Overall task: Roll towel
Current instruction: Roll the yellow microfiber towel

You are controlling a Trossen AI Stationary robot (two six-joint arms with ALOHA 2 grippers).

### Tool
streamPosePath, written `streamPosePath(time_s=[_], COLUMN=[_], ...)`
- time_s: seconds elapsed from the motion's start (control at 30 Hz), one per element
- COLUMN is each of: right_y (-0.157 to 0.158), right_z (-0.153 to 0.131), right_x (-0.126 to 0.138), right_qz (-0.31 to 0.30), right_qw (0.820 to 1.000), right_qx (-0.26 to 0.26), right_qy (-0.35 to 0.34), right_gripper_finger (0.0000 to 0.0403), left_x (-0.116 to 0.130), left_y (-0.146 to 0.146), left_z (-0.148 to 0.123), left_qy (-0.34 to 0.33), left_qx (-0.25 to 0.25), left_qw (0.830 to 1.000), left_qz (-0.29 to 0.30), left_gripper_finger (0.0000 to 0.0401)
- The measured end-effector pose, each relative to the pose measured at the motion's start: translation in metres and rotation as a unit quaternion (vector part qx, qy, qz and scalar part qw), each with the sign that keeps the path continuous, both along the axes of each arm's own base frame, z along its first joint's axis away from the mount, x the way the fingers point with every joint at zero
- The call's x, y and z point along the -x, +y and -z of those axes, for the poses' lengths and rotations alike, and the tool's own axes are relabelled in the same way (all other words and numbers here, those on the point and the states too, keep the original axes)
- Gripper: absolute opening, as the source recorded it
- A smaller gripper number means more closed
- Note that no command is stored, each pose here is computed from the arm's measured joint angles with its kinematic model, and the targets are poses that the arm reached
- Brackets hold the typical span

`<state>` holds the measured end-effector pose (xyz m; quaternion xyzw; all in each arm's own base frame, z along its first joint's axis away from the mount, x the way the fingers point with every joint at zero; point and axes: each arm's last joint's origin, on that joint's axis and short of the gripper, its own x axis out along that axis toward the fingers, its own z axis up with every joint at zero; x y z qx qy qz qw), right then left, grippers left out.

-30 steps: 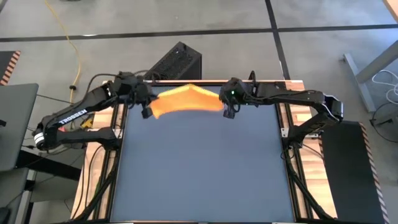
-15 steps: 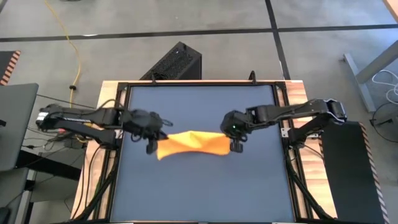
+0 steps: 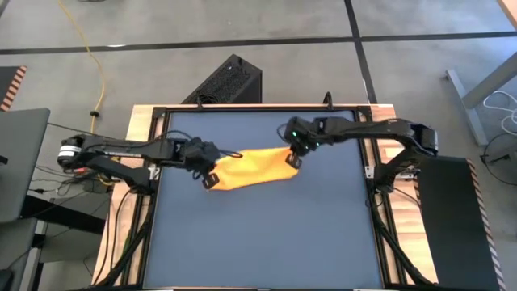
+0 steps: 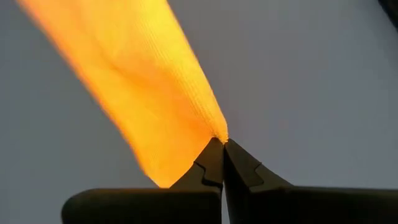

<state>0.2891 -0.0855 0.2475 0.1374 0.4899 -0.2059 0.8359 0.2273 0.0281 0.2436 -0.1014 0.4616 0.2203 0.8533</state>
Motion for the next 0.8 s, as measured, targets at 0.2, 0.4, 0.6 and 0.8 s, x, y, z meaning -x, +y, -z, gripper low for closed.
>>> streamPosePath(time_s=[0.2, 0.4, 0.6, 0.8], right_y=[-0.04, -0.053, -0.053, -0.047], right_z=[0.042, 0.068, 0.05, 0.021], right_x=[-0.01, -0.01, -0.004, 0.005], right_qz=[0.06, 0.079, 0.079, 0.118], right_qw=[0.997, 0.992, 0.994, 0.992], right_qx=[-0.02, -0.037, -0.028, -0.034], right_qy=[0.046, 0.092, 0.07, 0.012], right_gripper_finger=[0.0027, 0.0081, 0.0146, 0.0202], left_x=[-0.013, -0.016, -0.008, 0.002], left_y=[0.032, 0.055, 0.06, 0.066], left_z=[0.032, 0.061, 0.059, 0.041], left_qy=[0.079, 0.141, 0.169, 0.134], left_qx=[-0.012, -0.003, -0.009, -0.021], left_qw=[0.995, 0.982, 0.976, 0.98], left_qz=[-0.054, -0.127, -0.135, -0.149], left_gripper_finger=[0.0, 0.0013, 0.0055, 0.0095])
